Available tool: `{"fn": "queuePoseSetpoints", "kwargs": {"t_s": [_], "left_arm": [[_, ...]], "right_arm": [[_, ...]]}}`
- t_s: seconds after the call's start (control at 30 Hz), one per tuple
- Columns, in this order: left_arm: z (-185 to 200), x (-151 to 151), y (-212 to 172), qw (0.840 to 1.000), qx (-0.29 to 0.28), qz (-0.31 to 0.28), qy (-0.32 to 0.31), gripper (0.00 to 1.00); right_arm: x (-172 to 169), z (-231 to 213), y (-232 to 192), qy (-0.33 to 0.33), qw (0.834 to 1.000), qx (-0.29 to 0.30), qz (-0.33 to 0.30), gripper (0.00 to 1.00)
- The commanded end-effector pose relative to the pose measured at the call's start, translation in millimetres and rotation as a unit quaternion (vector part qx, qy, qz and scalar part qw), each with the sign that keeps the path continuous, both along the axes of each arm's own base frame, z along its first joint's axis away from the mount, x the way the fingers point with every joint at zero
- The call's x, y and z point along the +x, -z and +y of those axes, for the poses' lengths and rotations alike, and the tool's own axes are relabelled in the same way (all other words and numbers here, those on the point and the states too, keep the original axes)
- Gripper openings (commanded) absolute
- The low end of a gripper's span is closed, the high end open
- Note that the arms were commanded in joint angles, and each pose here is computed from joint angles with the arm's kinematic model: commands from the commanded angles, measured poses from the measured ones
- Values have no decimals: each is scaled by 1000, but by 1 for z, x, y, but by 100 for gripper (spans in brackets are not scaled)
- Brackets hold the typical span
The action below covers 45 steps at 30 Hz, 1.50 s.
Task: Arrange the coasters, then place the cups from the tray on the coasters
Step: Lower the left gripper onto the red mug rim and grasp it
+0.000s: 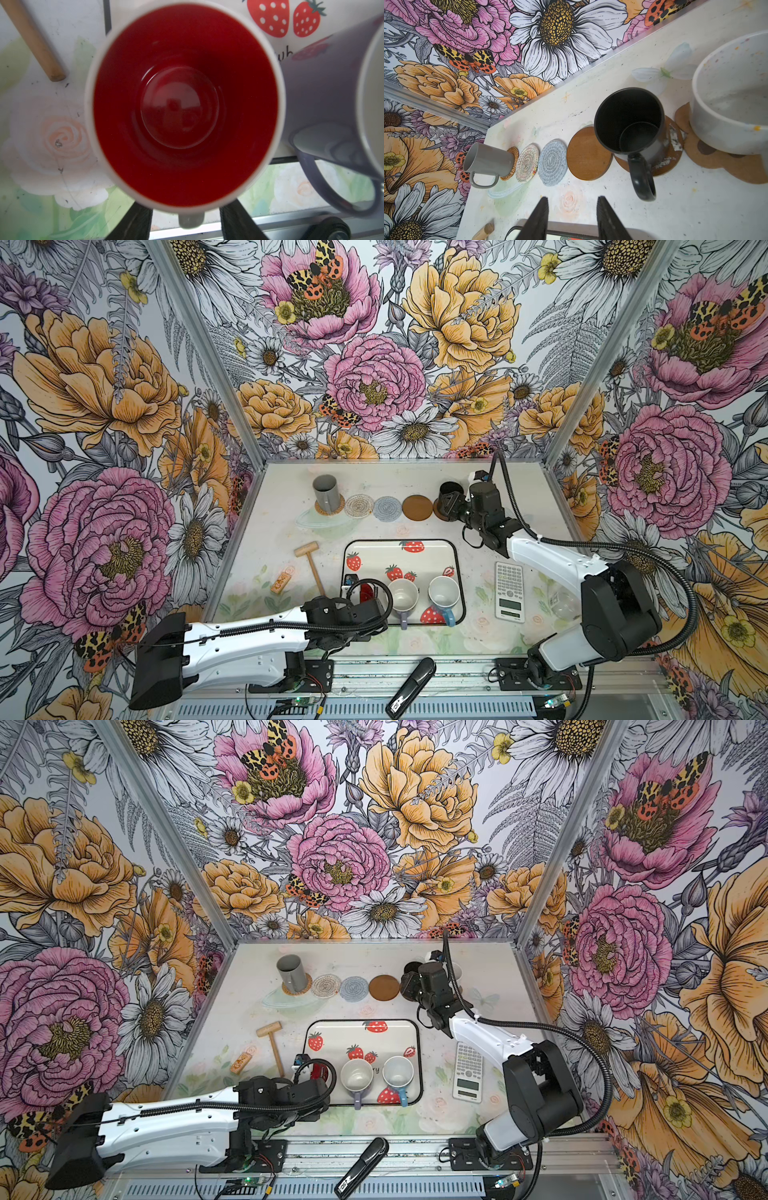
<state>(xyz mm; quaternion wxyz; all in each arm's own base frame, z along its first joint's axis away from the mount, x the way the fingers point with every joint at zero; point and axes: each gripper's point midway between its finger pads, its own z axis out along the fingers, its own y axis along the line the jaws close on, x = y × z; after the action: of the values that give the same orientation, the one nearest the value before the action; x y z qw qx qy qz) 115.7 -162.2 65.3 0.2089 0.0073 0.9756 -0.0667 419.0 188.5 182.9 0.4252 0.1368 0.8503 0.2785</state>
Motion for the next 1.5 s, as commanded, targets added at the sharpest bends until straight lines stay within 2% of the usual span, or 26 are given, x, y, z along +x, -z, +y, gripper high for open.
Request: {"fn": "queuePoseSetpoints", "kwargs": {"t_s": [0.0, 0.17, 0.87, 1.07, 1.17, 1.47], "left_arm": [[-2, 7, 2, 1000, -8, -22, -14, 46], [-1, 11, 1, 999, -8, -35, -17, 40], [1, 18, 12, 999, -14, -45, -22, 29], [0, 20, 9, 998, -16, -48, -22, 15], [-4, 21, 5, 998, -20, -50, -18, 0], [-21, 29, -19, 997, -33, -64, -3, 0]], "right_arm": [[7, 0, -5, 4, 1000, 8, -8, 41], [8, 1, -5, 3, 1000, 9, -8, 41], [12, 4, 0, -3, 1000, 10, -1, 41], [12, 3, 1, -4, 1000, 11, 1, 41], [11, 3, 0, -4, 1000, 12, 0, 41], [10, -1, -18, -3, 1000, 15, -12, 41]]}}
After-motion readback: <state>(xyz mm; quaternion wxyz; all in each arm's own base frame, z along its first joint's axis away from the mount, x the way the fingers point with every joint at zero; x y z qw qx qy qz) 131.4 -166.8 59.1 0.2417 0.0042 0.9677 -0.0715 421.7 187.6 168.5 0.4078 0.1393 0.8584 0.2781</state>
